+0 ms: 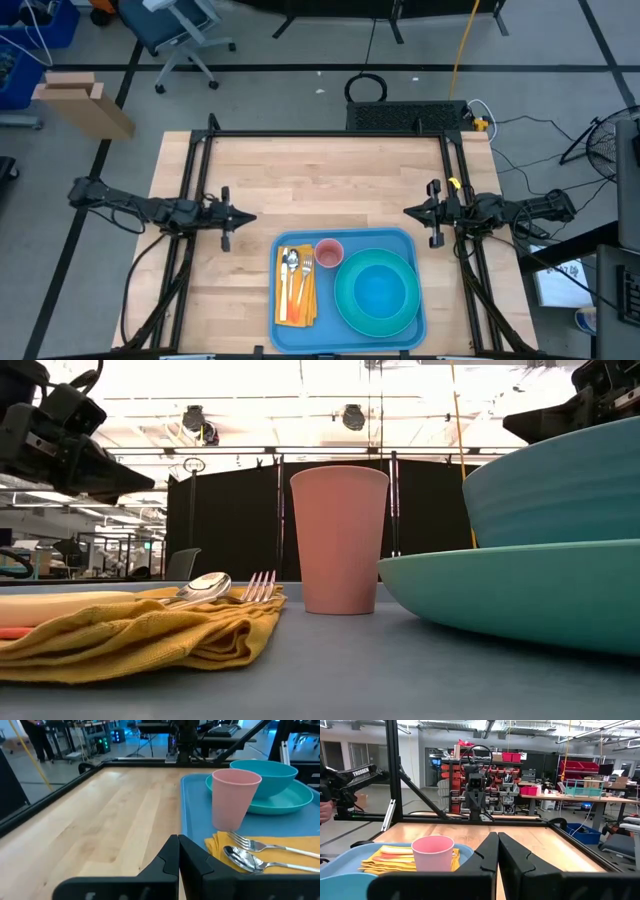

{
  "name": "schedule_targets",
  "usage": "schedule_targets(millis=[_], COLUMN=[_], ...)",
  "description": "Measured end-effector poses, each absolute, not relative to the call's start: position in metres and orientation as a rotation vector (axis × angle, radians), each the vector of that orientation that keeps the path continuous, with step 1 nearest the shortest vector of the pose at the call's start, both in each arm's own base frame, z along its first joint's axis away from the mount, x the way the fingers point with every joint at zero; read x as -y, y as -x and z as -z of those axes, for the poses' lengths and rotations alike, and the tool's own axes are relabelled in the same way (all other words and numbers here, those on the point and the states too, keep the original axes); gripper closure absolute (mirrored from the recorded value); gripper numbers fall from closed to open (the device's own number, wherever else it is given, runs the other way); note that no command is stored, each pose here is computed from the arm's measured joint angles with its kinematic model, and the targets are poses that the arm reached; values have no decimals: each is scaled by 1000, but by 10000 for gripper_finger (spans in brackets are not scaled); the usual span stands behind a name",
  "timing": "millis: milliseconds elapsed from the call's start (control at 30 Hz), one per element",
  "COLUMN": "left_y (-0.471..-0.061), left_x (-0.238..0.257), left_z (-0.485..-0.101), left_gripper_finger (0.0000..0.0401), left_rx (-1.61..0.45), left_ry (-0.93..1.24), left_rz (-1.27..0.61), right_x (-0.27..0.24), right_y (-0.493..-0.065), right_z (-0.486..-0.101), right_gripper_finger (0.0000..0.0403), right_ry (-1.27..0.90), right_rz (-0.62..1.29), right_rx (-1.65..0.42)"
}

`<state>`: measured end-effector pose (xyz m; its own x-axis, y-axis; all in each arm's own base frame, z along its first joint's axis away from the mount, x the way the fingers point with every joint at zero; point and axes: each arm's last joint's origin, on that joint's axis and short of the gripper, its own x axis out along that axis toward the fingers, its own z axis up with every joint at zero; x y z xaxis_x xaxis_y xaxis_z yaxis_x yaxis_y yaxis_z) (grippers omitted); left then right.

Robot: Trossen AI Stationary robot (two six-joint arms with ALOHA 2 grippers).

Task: Set up tray
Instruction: Return to Home Position

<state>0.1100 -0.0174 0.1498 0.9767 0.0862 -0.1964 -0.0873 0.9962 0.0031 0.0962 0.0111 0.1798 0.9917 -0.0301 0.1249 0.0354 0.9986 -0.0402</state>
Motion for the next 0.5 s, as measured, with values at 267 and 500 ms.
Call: schedule_targets(millis=[267,500], left_y=[-113,-115], left_x=[18,18], left_z=[-143,-144], left_gripper_finger=[399,399], left_rx=[-269,-252], left_ry=[49,-14], left_rz=[-94,-94], right_x=[-11,-11], right_y=[-96,-96], right_z=[-180,-184], right_gripper_finger=[403,403], right_ry=[48,49], right_rz=[34,37], right_rx=[127,170])
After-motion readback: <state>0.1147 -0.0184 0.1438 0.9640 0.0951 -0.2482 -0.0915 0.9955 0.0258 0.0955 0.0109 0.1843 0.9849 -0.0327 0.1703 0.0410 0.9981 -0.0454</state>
